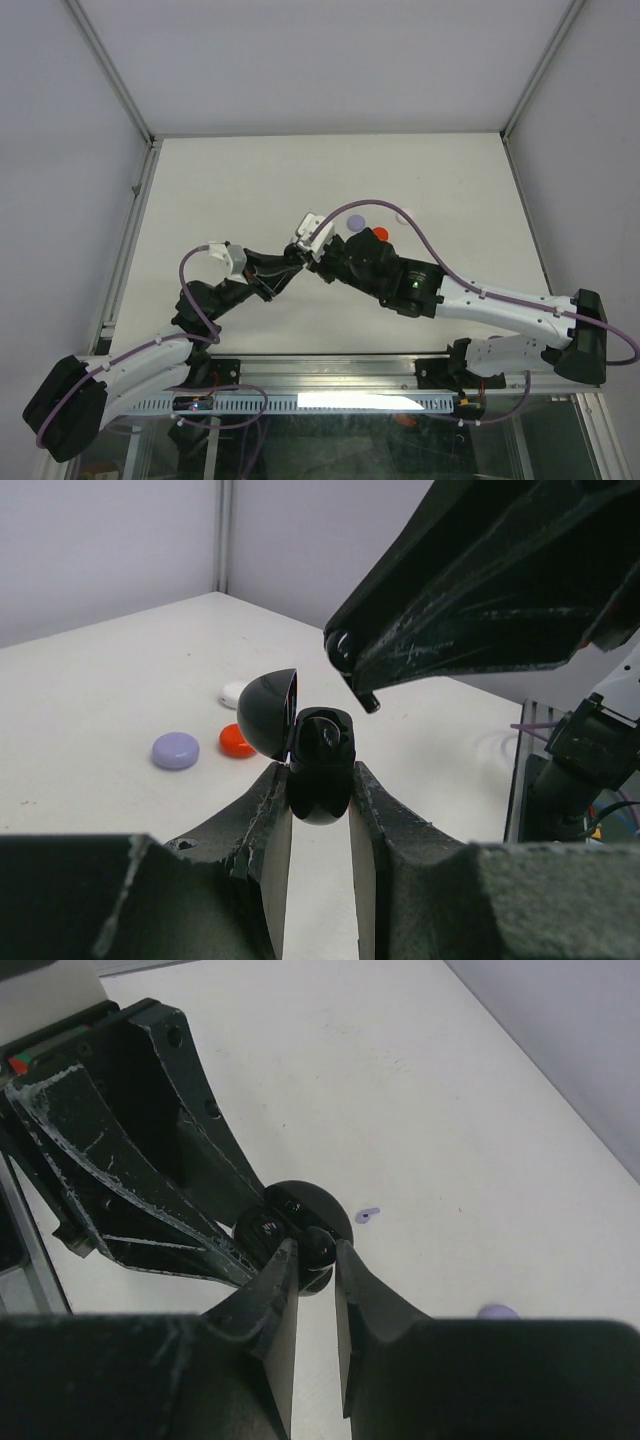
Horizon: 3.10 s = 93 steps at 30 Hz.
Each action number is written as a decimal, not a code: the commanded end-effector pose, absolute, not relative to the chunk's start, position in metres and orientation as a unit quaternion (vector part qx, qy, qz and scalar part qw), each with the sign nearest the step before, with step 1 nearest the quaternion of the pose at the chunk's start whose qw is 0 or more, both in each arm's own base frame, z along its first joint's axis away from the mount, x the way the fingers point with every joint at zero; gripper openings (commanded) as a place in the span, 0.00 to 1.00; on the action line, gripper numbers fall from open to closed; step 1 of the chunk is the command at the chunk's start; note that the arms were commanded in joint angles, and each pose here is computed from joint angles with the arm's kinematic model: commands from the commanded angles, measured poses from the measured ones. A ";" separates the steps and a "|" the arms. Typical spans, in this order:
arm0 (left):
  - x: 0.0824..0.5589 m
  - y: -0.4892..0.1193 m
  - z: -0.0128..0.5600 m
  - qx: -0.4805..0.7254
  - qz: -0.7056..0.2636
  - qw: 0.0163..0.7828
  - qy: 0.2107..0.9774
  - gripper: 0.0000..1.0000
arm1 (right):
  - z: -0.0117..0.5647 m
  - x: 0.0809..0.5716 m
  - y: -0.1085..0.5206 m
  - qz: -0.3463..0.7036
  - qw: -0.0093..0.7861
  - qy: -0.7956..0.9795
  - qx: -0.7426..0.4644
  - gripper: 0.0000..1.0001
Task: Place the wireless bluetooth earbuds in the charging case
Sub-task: Place the earbud in the charging case.
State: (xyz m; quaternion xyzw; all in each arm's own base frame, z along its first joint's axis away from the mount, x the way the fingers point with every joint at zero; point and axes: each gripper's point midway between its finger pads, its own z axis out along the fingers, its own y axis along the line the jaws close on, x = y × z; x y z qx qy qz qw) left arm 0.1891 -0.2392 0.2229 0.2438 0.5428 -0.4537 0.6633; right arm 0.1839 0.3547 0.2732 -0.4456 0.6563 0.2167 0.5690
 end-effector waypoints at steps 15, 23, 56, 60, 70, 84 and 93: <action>0.178 -0.243 0.274 0.213 -0.524 0.656 0.500 0.00 | 0.302 0.187 0.362 0.208 0.636 0.614 -0.420 0.19; 0.181 -0.245 0.282 0.194 -0.540 0.642 0.509 0.00 | 0.300 0.183 0.363 0.217 0.632 0.612 -0.423 0.19; 0.189 -0.240 0.283 0.148 -0.547 0.641 0.517 0.00 | 0.292 0.161 0.359 0.276 0.605 0.615 -0.423 0.28; 0.187 -0.241 0.286 0.156 -0.550 0.642 0.511 0.00 | 0.289 0.161 0.360 0.273 0.601 0.619 -0.425 0.30; 0.195 -0.236 0.265 0.179 -0.493 0.661 0.537 0.00 | 0.319 0.167 0.342 0.280 0.627 0.627 -0.369 0.54; 0.192 -0.237 0.261 0.213 -0.475 0.671 0.528 0.00 | 0.323 0.197 0.341 0.246 0.626 0.679 -0.295 0.71; 0.188 -0.238 0.262 0.217 -0.482 0.667 0.524 0.00 | 0.308 0.208 0.334 0.233 0.611 0.700 -0.287 0.72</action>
